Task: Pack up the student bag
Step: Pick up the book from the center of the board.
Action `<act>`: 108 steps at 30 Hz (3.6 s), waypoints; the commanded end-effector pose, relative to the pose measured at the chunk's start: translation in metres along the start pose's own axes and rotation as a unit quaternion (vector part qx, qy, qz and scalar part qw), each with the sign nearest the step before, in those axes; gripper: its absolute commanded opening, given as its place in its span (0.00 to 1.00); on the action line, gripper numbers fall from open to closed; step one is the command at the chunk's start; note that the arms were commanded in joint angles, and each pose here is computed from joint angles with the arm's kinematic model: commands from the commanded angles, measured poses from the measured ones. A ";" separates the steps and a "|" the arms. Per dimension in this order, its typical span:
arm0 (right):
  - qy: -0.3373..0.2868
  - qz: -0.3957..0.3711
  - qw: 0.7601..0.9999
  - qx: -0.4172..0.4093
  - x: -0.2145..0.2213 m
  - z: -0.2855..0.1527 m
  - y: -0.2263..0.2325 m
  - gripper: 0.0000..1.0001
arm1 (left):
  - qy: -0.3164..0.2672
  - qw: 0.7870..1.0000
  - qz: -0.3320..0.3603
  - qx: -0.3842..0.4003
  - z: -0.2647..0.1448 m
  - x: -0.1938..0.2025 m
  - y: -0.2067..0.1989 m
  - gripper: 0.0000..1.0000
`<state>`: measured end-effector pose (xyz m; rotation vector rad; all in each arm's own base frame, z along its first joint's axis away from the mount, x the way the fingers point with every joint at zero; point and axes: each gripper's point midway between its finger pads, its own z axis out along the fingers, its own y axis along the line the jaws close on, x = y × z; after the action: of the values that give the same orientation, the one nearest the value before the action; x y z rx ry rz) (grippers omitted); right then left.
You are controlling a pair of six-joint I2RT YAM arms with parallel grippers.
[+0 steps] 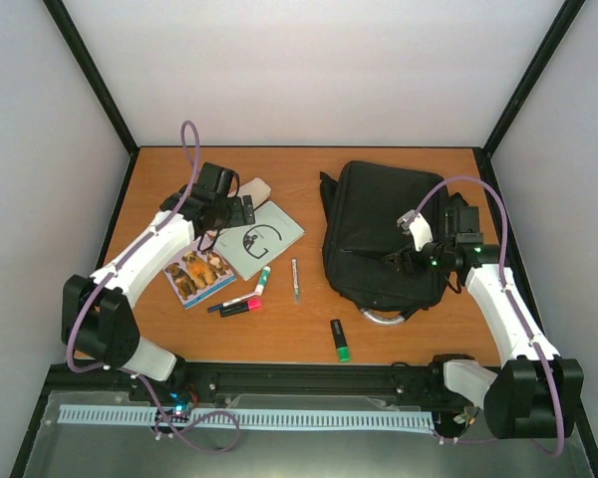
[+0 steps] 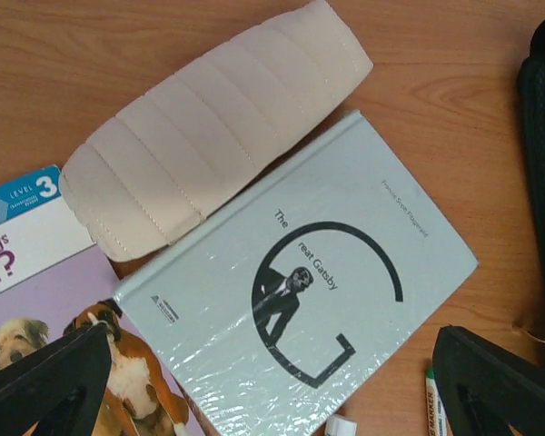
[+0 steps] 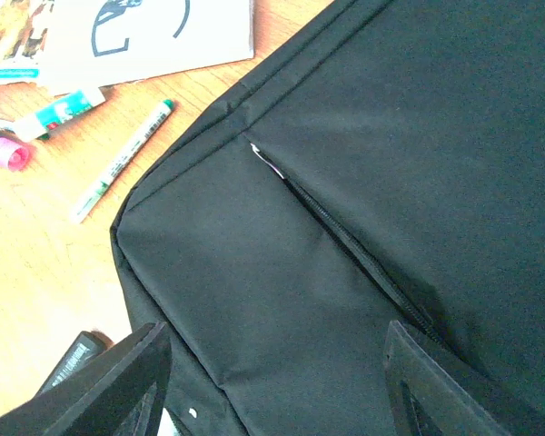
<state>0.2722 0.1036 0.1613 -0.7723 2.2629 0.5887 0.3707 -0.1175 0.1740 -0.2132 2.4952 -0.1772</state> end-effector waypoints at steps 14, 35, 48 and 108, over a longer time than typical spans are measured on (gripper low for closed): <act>-0.016 -0.056 0.998 0.010 -0.011 0.001 0.020 0.66 | 0.073 0.997 0.029 -0.027 0.043 0.012 0.014 1.00; -0.029 -0.072 0.997 0.024 -0.010 -0.006 0.022 0.66 | 0.152 0.988 -0.017 0.018 0.117 0.023 0.052 0.97; -0.028 -0.059 0.998 0.016 -0.013 -0.001 0.019 0.64 | 0.161 0.984 -0.031 0.064 0.115 0.029 0.037 0.93; 0.207 0.024 0.975 -0.081 -0.050 0.241 0.052 0.70 | 0.147 0.972 -0.052 0.173 0.084 0.104 -0.022 0.85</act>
<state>0.3686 0.3006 0.0565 -1.0201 2.5974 0.7267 0.3364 -0.1450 0.0365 -0.2072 2.7641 -0.5765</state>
